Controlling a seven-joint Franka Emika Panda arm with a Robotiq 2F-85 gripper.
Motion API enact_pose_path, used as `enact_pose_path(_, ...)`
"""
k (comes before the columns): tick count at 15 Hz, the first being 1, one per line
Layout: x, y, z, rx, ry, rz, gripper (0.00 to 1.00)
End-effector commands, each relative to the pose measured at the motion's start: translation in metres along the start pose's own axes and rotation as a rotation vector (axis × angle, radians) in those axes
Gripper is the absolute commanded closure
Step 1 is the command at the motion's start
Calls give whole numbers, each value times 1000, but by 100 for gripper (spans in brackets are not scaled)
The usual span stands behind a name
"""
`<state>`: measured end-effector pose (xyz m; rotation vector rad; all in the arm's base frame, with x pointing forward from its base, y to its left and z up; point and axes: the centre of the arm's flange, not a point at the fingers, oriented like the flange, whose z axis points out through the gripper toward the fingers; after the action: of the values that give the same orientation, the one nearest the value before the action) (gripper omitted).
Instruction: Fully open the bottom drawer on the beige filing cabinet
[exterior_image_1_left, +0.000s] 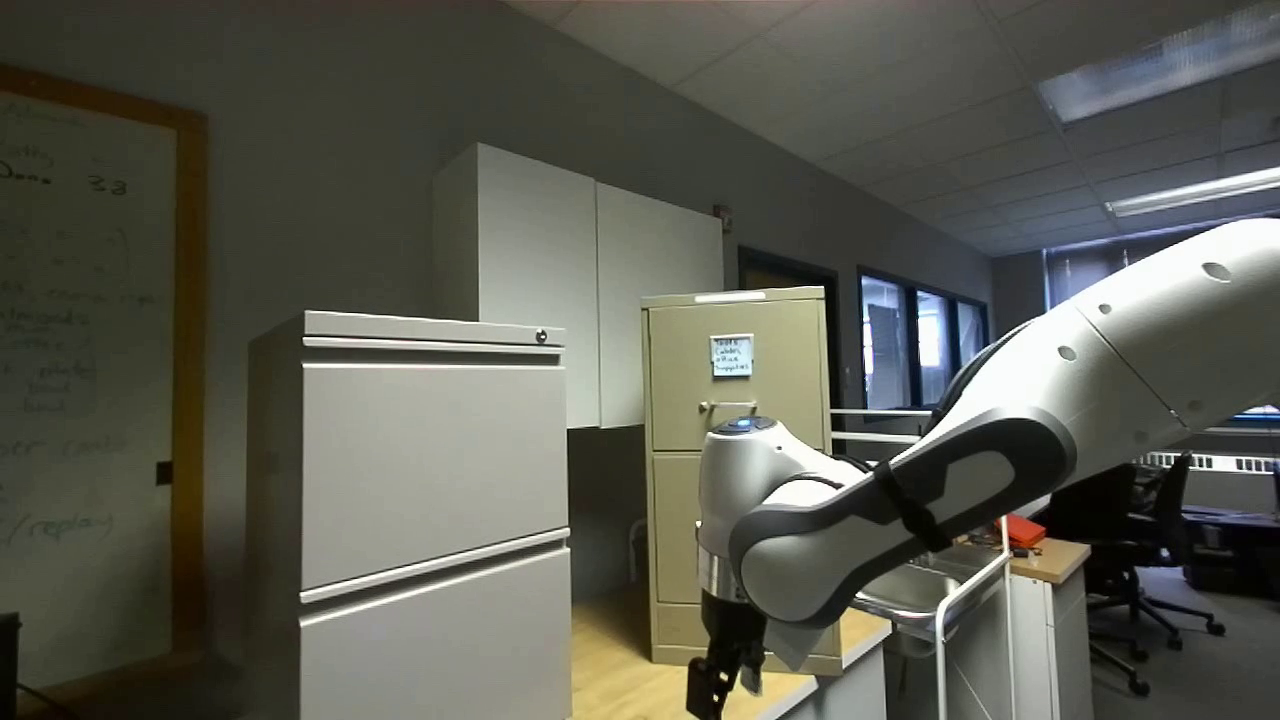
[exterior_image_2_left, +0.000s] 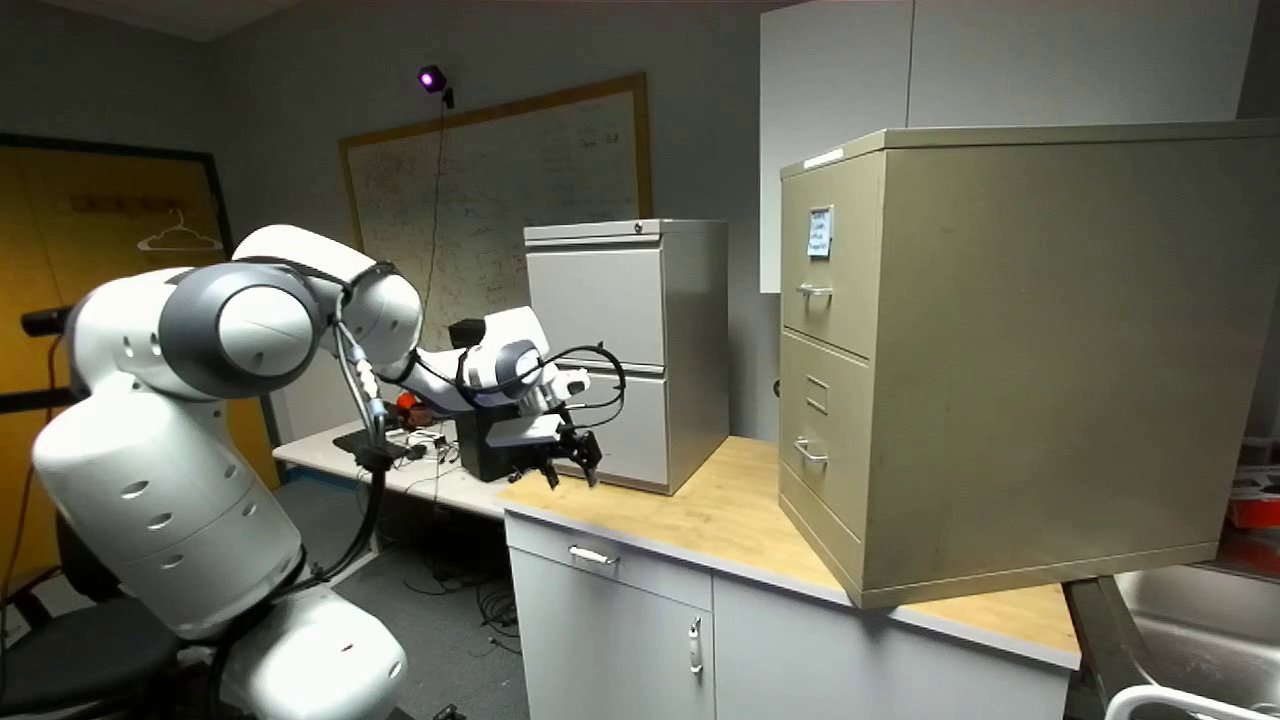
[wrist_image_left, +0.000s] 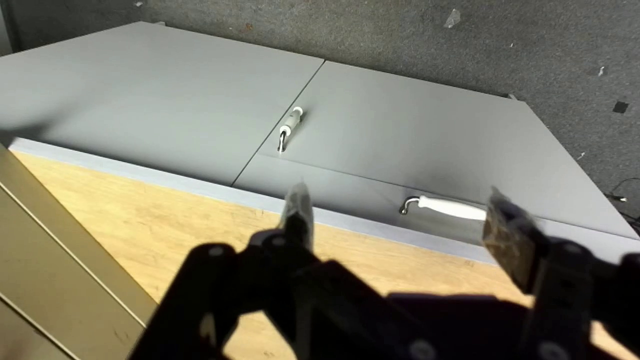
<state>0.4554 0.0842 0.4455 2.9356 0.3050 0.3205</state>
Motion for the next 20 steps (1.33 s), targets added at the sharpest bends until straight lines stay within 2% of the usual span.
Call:
enact_pose_path(1, 4, 7, -1, -6, 3, 22, 0)
enact_pose_path(5, 21, 21, -22, 8, 65, 87, 0)
enact_pose_path(8, 39, 46, -46, 50, 142, 191, 0)
enact_pose_path(14, 76, 128, -75, 203, 282, 470, 0)
enact_pose_path(20, 102, 219, -55, 354, 330, 798, 0)
